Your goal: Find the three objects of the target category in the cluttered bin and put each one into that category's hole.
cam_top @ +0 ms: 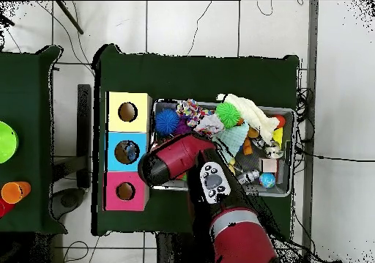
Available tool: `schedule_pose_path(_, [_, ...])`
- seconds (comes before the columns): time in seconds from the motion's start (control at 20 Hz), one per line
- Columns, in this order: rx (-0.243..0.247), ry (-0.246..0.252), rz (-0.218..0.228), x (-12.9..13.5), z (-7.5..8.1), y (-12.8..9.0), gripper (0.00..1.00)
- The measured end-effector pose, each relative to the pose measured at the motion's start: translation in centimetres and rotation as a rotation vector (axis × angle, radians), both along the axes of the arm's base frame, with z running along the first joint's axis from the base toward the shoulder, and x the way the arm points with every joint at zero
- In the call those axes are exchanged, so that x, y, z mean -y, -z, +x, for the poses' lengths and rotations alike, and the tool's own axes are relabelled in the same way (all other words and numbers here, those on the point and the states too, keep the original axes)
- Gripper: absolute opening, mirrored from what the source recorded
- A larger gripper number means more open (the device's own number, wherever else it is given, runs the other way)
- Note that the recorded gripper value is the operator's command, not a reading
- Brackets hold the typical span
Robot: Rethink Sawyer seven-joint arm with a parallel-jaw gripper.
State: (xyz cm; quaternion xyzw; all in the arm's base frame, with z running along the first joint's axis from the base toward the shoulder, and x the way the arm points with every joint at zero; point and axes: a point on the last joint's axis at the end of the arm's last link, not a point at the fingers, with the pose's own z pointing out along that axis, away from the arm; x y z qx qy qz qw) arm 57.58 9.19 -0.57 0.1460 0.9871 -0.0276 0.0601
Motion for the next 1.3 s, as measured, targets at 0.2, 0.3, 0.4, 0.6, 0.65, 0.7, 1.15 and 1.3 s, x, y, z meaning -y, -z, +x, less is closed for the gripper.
schedule_pose_path(0.2, [-0.051,0.003,-0.011,-0.06,-0.37,-0.02,0.00])
schedule_pose_path(0.3, [-0.071,0.004,-0.010,-0.34,-0.45,-0.07,0.00])
schedule_pose_path(0.4, [-0.075,0.002,-0.008,-0.53,-0.45,-0.09,0.00])
schedule_pose_path(0.6, [-0.074,-0.001,-0.004,-0.77,-0.40,-0.11,0.00])
schedule_pose_path(0.65, [-0.074,-0.001,-0.004,-0.80,-0.40,-0.11,0.00])
schedule_pose_path(0.7, [-0.074,-0.001,-0.003,-0.84,-0.39,-0.11,0.00])
schedule_pose_path(1.15, [-0.073,-0.003,-0.002,-0.91,-0.39,-0.12,1.00])
schedule_pose_path(1.3, [-0.073,-0.007,-0.005,-0.95,-0.42,-0.10,1.00])
